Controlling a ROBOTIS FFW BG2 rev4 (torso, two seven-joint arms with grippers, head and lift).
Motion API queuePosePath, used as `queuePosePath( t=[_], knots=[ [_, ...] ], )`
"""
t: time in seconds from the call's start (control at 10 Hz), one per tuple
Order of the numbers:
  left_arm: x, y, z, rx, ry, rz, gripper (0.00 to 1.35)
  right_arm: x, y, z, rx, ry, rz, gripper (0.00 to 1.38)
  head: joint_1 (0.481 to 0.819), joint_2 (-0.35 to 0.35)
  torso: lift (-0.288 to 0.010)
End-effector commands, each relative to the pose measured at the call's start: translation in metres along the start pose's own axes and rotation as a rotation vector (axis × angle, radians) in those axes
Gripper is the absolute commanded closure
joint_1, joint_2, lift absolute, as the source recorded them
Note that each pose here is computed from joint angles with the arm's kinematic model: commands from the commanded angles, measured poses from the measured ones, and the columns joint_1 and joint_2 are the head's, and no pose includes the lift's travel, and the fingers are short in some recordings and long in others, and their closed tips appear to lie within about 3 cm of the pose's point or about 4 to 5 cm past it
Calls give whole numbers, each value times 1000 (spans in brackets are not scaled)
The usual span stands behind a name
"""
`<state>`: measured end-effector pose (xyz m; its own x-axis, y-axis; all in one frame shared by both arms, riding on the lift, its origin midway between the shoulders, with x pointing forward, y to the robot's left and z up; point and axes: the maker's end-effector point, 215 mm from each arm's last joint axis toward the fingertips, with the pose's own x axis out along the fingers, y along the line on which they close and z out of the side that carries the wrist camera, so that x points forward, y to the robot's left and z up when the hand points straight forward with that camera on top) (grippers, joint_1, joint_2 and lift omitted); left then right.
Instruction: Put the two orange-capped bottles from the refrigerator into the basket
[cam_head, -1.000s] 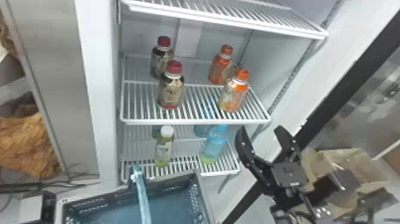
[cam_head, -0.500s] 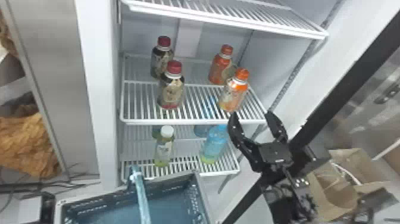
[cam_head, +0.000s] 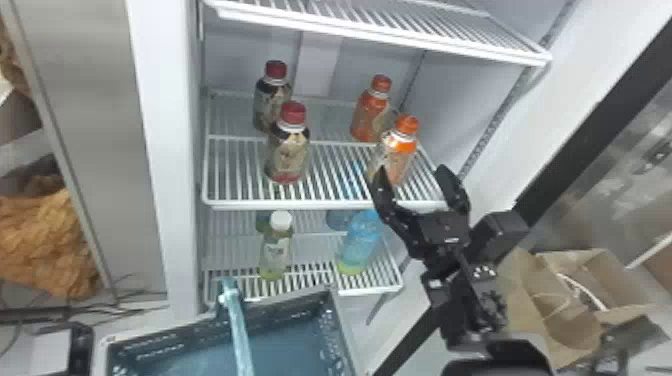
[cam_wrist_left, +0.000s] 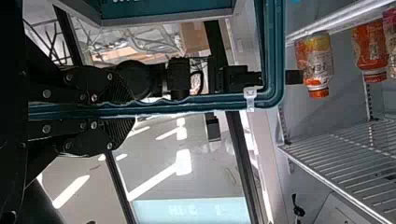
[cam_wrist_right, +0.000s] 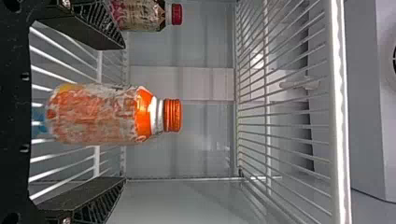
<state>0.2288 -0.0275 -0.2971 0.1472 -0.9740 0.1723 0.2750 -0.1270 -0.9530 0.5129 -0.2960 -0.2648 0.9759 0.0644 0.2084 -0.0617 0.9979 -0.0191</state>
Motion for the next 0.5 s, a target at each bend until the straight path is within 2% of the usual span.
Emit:
queuePosePath(
  t=[0.0, 0.4],
  knots=[
    [0, 0, 1, 2, 1, 0, 1197, 17, -2, -1, -8, -7, -1, 35, 695, -350, -40],
    [0, 0, 2, 5, -4, 0, 1197, 53, -9, -9, -23, -9, -8, 36, 695, -350, -40]
  ],
)
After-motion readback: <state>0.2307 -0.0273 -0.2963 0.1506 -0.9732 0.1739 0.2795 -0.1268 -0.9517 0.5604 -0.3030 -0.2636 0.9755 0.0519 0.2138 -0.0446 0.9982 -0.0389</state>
